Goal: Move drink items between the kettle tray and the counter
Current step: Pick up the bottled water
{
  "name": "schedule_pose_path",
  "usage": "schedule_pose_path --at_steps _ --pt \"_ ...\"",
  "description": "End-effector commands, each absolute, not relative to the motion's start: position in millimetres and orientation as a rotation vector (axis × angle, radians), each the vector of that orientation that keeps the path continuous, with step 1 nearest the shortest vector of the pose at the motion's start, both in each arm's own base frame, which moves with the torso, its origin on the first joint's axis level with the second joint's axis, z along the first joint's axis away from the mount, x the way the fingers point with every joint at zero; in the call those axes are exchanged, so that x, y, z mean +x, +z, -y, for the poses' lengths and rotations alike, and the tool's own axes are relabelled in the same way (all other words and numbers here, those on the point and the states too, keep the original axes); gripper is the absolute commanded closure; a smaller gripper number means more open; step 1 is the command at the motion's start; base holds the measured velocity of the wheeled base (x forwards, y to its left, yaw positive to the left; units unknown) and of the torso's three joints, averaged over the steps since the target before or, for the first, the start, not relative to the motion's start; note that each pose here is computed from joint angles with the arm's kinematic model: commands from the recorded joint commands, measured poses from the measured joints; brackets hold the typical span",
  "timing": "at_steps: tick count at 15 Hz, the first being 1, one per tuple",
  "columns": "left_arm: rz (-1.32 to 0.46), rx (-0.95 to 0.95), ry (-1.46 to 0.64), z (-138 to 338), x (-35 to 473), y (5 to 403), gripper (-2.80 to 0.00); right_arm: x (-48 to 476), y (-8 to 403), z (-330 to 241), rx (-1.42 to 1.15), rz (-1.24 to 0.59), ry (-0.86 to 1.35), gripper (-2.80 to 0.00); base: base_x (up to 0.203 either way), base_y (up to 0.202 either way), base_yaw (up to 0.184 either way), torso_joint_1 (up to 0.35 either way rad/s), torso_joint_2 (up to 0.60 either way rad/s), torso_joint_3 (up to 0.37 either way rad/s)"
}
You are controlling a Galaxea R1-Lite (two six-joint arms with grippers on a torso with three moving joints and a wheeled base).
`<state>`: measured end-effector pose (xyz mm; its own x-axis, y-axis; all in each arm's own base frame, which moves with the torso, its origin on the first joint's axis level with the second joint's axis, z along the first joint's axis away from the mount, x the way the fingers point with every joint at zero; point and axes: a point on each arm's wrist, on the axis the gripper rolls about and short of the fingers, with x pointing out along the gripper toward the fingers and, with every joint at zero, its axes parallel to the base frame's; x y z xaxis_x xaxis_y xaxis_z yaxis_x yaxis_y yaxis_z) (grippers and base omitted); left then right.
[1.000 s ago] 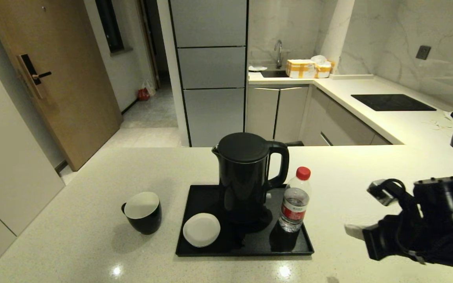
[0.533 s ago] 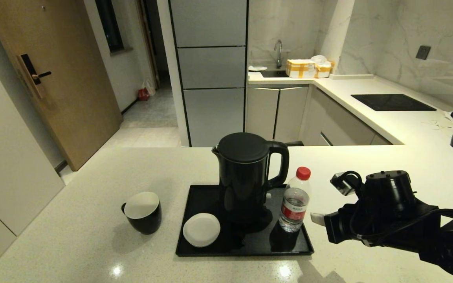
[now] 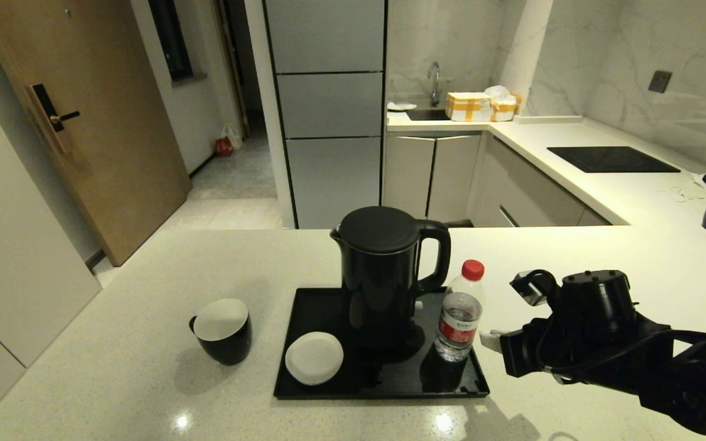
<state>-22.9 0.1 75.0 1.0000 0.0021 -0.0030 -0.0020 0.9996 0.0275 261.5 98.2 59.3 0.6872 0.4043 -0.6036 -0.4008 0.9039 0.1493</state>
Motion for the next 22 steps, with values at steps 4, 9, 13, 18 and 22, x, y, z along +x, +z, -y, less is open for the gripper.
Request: schedule_pose_path --at_steps 4,9,13,18,22 --pt "-0.003 0.028 0.003 -0.1 -22.9 75.0 0.0 259.5 59.6 -99.6 0.005 -0.673 0.461 -2.8 0.0 0.0 0.0 0.0 0.0 0.0" --pt "-0.003 0.028 0.001 -0.1 -22.9 75.0 0.0 262.3 59.5 -101.4 0.007 -0.665 0.478 -2.8 0.0 0.0 0.0 0.0 0.0 0.0" --pt "-0.003 0.028 0.003 -0.1 -22.9 75.0 0.0 283.2 56.7 -109.9 0.018 -0.645 0.51 -2.8 0.0 0.0 0.0 0.0 0.0 0.0" --pt "-0.003 0.028 0.003 -0.1 -22.9 75.0 0.0 303.2 46.5 -121.0 0.012 -0.636 0.517 -2.8 0.0 0.0 0.0 0.0 0.0 0.0" --pt "-0.003 0.028 0.003 -0.1 -22.9 75.0 0.0 315.2 39.9 -126.7 0.012 -0.622 0.521 -2.8 0.0 0.0 0.0 0.0 0.0 0.0"
